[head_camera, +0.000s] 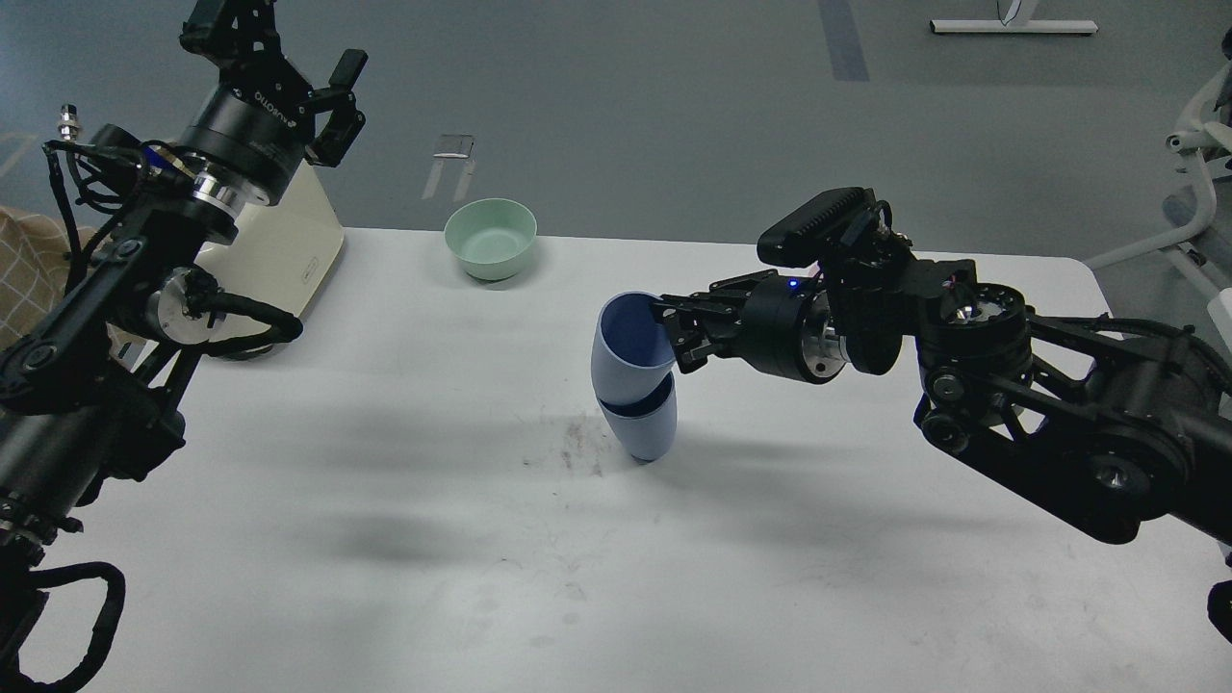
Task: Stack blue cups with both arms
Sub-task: 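Lower the held cup into the centered blue cup with the right gripper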
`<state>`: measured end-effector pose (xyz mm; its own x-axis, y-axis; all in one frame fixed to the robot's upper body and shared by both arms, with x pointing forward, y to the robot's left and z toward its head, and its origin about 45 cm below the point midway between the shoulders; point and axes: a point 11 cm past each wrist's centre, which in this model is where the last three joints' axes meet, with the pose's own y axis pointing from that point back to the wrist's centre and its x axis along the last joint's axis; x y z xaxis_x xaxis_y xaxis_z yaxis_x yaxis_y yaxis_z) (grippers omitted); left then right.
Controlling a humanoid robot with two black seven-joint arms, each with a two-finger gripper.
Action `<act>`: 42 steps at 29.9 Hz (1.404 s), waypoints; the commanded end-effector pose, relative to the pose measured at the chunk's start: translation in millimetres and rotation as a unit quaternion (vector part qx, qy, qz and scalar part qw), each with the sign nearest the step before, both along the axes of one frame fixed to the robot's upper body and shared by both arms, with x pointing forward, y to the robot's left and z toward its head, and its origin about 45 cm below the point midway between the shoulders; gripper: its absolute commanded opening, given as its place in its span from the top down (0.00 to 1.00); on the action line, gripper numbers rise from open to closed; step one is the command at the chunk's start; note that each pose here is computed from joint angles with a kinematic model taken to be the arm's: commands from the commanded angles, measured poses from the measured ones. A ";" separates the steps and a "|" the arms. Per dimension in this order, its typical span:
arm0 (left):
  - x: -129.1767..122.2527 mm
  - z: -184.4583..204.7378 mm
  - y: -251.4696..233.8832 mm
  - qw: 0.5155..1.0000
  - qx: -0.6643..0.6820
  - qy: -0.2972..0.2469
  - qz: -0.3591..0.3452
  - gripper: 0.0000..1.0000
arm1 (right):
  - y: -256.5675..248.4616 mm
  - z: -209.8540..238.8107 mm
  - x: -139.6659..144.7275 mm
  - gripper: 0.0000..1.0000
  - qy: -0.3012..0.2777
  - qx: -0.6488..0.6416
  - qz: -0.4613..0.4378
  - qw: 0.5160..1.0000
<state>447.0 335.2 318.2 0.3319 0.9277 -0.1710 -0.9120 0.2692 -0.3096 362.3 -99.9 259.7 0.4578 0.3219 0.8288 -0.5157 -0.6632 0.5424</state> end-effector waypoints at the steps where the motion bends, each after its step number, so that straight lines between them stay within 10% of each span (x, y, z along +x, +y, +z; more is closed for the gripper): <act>1: 0.0 0.6 -0.2 1.000 0.000 -0.001 0.000 0.02 | -8.8 -0.8 1.4 1.00 0.000 -0.006 -0.007 1.000; 14: 0.0 0.4 0.9 1.000 0.001 0.000 0.001 0.02 | -14.9 -10.1 1.3 1.00 0.009 -0.013 -0.015 1.000; 21: 0.1 0.2 0.4 1.000 0.000 0.000 0.001 0.02 | -12.0 -11.8 -0.2 0.66 0.012 -0.009 -0.013 1.000; 36: -0.3 -1.5 -1.4 1.000 -0.002 0.001 -0.001 0.02 | -10.7 -4.9 0.5 0.52 0.009 0.004 -0.012 1.000; 42: -1.3 -4.2 -1.5 1.000 -0.002 0.004 -0.001 0.02 | -19.1 52.4 33.1 0.01 -0.029 0.094 -0.066 0.993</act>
<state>446.4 333.9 315.4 0.3315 0.9268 -0.1763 -0.9134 0.2684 -0.3061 376.2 -113.2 278.2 0.4652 0.2226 0.8567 -0.5668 -0.6685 0.4815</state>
